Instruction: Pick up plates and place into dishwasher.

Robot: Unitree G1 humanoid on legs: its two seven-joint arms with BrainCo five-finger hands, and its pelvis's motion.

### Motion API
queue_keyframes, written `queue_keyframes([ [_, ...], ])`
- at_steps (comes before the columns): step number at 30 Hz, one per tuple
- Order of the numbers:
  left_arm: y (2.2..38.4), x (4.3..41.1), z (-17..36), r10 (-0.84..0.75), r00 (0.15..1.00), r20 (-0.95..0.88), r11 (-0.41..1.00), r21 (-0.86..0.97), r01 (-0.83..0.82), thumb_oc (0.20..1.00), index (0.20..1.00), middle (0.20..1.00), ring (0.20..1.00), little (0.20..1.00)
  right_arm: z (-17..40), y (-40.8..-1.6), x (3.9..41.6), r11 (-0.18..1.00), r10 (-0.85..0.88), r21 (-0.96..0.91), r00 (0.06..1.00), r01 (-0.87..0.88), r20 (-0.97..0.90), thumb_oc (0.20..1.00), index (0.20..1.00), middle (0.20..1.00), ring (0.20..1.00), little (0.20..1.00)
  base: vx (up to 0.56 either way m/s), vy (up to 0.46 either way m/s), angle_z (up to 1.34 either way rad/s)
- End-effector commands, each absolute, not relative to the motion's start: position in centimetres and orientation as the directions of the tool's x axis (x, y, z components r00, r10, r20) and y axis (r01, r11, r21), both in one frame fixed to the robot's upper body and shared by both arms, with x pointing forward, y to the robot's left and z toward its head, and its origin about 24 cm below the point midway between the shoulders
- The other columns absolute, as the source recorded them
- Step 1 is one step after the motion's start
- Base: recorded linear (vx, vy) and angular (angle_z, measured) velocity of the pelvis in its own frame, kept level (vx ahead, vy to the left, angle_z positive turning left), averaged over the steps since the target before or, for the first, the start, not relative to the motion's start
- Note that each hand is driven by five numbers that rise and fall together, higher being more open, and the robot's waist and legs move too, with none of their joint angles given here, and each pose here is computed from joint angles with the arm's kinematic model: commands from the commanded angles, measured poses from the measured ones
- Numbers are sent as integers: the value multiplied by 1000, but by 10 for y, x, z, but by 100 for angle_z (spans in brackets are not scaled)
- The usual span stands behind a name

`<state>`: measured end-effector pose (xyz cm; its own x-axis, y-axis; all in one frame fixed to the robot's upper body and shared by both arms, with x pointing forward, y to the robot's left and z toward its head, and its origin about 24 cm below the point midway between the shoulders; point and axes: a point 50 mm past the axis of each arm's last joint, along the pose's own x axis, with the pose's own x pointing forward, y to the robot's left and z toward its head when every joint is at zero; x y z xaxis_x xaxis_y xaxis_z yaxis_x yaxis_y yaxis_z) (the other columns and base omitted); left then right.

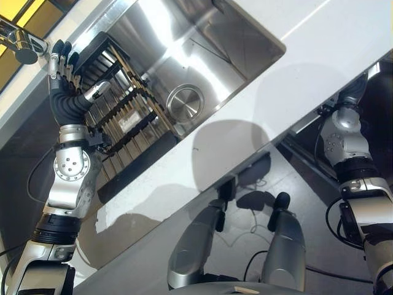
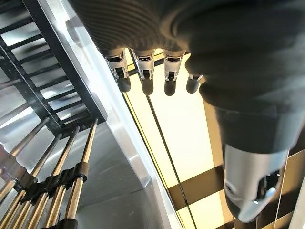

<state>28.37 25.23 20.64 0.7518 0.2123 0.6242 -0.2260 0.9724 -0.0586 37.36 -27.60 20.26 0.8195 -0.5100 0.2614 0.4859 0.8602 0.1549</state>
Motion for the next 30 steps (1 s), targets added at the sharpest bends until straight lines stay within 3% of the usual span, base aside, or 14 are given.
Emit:
queue_keyframes([
  [1,251,270,244,190,628,755,974,-62,-220,1000,1000,1000,1000,1000,253,-211,372,950,-307,108,807,294,505,1000,1000,1000,1000,1000,-107,172,-8],
  [14,253,256,193,271,695,666,953,-83,-292,1000,1000,1000,1000,1000,176,-263,329,834,-521,40,763,550,383,1000,1000,1000,1000,1000,18,172,-41],
  [22,256,249,184,223,732,643,960,-14,-281,1000,1000,1000,1000,1000,134,-294,284,735,-657,72,682,674,320,1000,1000,1000,1000,1000,-31,43,-31],
  [30,260,253,178,262,743,617,953,-43,-300,1000,1000,1000,1000,1000,117,-314,267,616,-780,121,582,778,228,1000,1000,1000,1000,1000,-29,13,-64],
])
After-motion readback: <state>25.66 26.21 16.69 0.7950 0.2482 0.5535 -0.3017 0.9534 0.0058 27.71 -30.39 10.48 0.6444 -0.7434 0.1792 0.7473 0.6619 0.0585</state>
